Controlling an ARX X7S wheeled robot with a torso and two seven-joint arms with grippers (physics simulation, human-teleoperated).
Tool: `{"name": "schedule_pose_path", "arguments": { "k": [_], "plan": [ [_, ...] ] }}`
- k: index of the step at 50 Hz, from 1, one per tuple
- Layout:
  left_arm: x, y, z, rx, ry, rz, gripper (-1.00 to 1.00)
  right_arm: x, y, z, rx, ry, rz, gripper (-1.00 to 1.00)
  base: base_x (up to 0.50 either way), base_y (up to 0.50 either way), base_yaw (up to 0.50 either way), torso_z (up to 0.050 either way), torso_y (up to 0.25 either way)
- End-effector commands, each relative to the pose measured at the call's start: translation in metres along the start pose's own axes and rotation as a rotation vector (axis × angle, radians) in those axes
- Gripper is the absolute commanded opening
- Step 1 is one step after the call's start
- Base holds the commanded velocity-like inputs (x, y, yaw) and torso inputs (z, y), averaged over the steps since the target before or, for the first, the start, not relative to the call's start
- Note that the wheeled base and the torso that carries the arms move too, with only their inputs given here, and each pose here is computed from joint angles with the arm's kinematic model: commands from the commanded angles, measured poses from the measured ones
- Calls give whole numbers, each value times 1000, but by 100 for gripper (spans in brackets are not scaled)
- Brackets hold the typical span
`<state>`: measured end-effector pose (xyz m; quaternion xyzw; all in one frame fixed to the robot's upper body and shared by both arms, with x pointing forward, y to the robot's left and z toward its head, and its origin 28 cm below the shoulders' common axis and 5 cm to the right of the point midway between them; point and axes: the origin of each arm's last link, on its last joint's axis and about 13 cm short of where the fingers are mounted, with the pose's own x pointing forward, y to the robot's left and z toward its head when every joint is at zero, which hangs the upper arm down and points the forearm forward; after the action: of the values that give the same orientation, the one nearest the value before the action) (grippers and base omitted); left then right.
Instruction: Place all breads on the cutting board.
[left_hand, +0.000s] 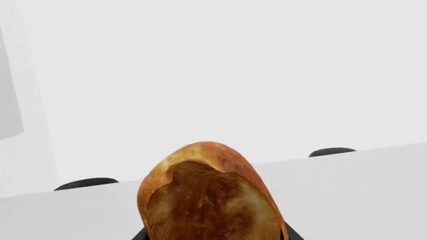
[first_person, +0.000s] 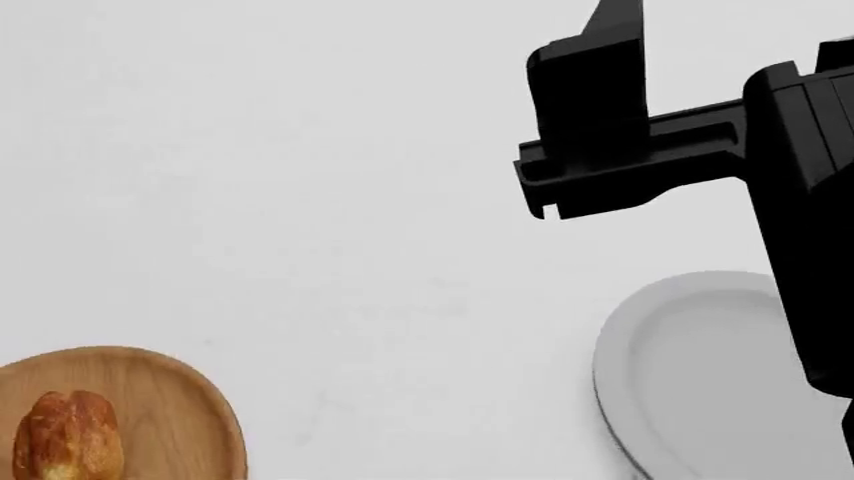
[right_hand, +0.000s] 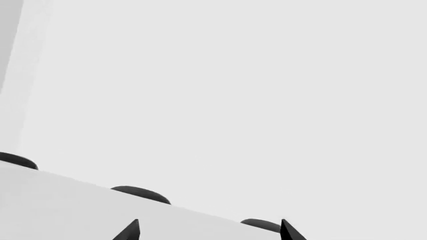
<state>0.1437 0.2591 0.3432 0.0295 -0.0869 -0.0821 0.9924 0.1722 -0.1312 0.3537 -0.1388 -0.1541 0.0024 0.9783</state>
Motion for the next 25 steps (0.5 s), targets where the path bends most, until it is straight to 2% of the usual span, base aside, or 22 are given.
{"name": "schedule_pose_path", "arguments": {
  "k": [1,18,25],
  "plan": [
    [1,-1,5,-21,-37,-25,-100,1,-1,2,20,-25,21,100,-125,500,0,0,0],
    [-1,-1,12,5,-39,-18,-100,4,1,2,29,-19,22,100,-126,500,0,0,0],
    [1,-1,11,18,-35,-23,-100,4,2,1,30,-14,22,100,-21,500,0,0,0]
  ]
}}
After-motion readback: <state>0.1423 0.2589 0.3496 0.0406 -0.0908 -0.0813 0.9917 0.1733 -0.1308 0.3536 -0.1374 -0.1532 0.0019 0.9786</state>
